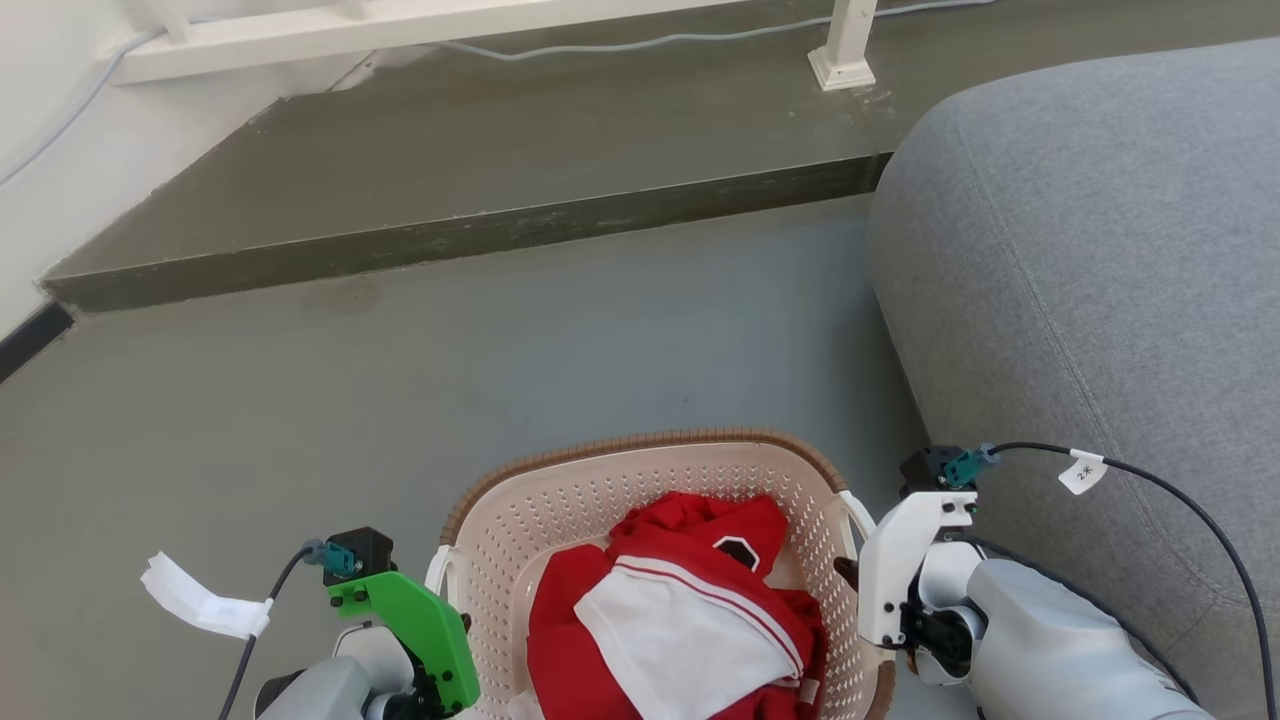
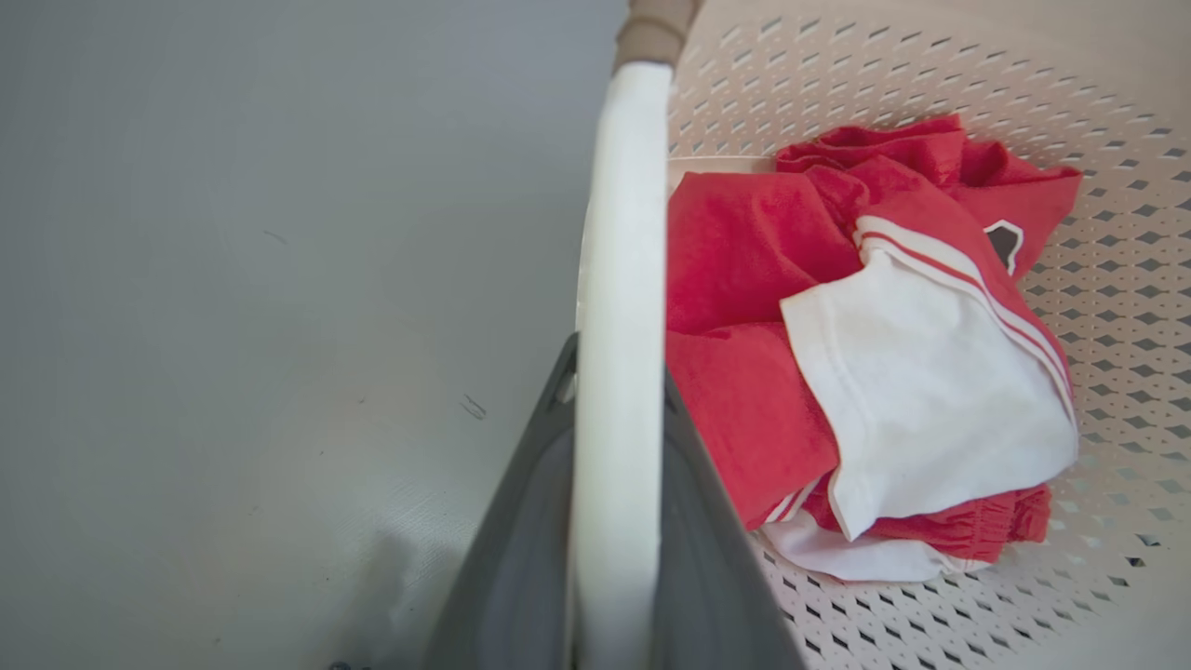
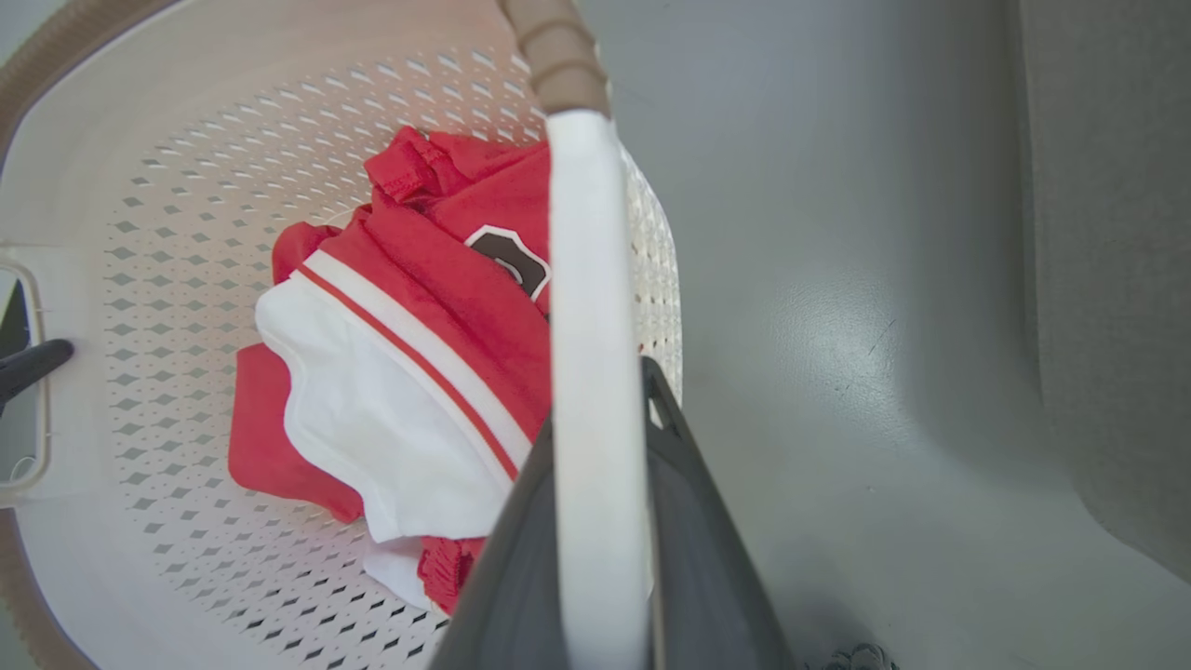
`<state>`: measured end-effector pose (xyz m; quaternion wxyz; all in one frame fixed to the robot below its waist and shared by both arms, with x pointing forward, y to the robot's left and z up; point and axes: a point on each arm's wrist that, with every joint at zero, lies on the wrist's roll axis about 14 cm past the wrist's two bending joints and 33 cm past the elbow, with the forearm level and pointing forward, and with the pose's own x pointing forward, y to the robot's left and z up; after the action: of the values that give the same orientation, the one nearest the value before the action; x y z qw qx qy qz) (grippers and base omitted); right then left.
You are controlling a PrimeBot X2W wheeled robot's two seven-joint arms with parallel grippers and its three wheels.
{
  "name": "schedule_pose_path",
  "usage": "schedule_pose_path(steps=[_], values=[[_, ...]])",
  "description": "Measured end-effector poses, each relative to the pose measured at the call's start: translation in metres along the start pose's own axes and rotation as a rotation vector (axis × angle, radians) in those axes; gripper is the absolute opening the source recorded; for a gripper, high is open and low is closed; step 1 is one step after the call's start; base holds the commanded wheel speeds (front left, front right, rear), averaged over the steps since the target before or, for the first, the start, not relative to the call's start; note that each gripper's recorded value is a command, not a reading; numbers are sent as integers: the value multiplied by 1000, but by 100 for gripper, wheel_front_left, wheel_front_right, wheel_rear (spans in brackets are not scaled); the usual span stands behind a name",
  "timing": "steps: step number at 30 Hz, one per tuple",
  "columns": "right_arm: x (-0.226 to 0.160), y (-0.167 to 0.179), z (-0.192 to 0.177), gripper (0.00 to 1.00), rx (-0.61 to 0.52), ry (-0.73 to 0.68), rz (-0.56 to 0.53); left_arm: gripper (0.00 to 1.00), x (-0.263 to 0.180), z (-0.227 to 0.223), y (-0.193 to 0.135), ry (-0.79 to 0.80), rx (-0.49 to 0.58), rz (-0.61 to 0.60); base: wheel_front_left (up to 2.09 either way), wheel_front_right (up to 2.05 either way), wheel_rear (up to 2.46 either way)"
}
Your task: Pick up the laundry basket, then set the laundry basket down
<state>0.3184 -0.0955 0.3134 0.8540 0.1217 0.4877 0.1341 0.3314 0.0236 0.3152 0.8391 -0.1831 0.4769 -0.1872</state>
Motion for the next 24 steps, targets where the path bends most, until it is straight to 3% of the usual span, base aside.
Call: schedule_pose_path(steps=[24], values=[[16, -7, 6, 0, 20, 14, -3, 0, 17, 5, 6, 7, -25, -4, 0, 0, 0]])
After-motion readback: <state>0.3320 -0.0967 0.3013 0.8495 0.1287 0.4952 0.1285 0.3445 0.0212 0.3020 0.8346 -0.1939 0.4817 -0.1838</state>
